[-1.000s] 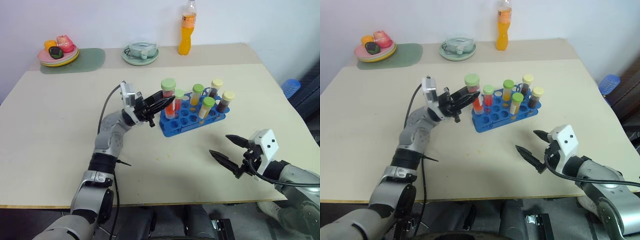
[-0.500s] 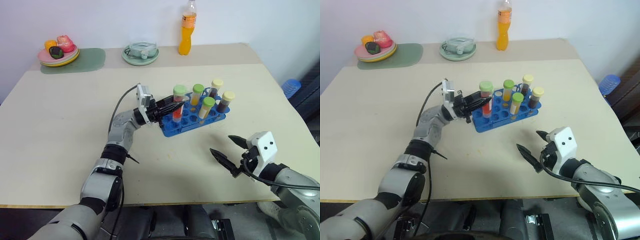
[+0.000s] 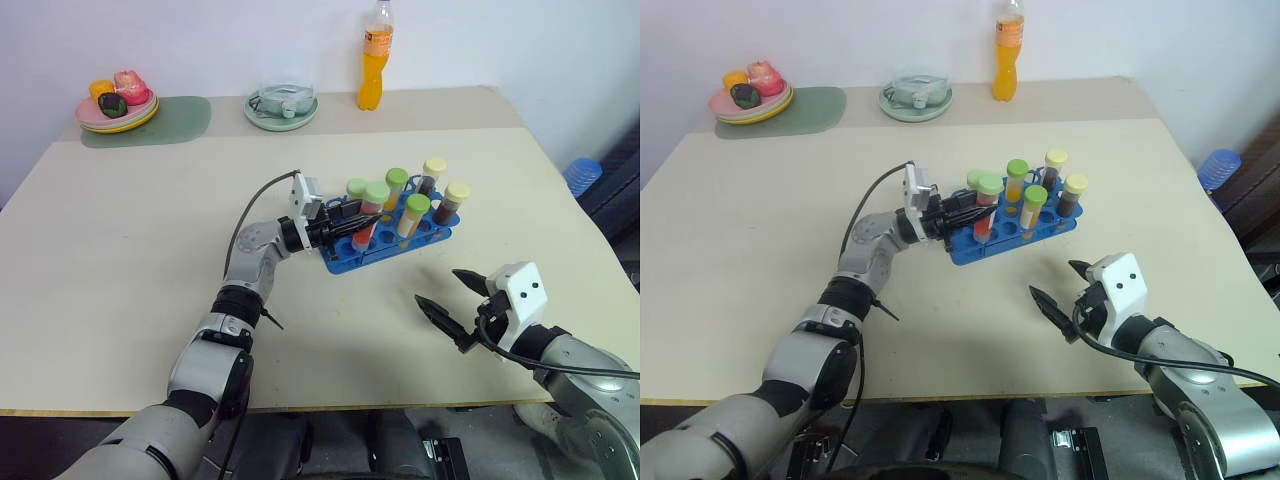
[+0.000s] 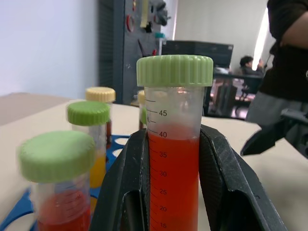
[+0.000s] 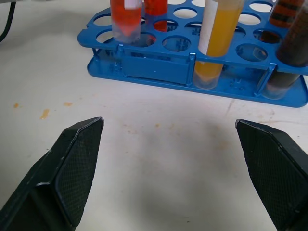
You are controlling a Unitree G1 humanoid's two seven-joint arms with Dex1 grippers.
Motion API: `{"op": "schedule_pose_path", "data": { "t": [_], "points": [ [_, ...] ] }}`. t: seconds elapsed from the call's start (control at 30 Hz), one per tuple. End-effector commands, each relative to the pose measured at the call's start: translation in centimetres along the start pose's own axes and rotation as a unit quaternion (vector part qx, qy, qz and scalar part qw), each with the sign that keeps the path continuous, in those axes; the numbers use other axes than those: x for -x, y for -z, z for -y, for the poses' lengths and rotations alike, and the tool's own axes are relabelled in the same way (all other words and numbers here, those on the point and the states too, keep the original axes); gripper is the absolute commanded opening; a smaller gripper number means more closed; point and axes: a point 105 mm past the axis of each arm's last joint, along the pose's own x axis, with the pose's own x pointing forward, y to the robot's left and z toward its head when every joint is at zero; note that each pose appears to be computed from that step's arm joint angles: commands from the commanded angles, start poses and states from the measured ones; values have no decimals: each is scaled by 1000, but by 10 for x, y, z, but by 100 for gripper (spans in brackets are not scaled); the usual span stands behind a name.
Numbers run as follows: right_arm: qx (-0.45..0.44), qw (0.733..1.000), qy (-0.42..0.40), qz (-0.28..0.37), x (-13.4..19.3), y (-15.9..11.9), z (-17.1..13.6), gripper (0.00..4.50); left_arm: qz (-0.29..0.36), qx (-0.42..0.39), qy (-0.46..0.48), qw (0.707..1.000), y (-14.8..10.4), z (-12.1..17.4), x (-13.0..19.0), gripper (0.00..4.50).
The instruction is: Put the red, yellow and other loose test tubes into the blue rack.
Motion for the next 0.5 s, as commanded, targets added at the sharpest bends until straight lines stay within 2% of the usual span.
{"op": "schedule_pose_path", "data": {
  "t": [0.03, 0.5],
  "points": [
    [11, 1000, 2, 18, 1, -9, -1, 450, 4, -16, 1, 1000, -3, 2, -7, 78],
    [12, 1000, 5, 15, 3, -8, -1, 450, -20, -29, -37, 999, 9, -4, -10, 78]
  ]
}}
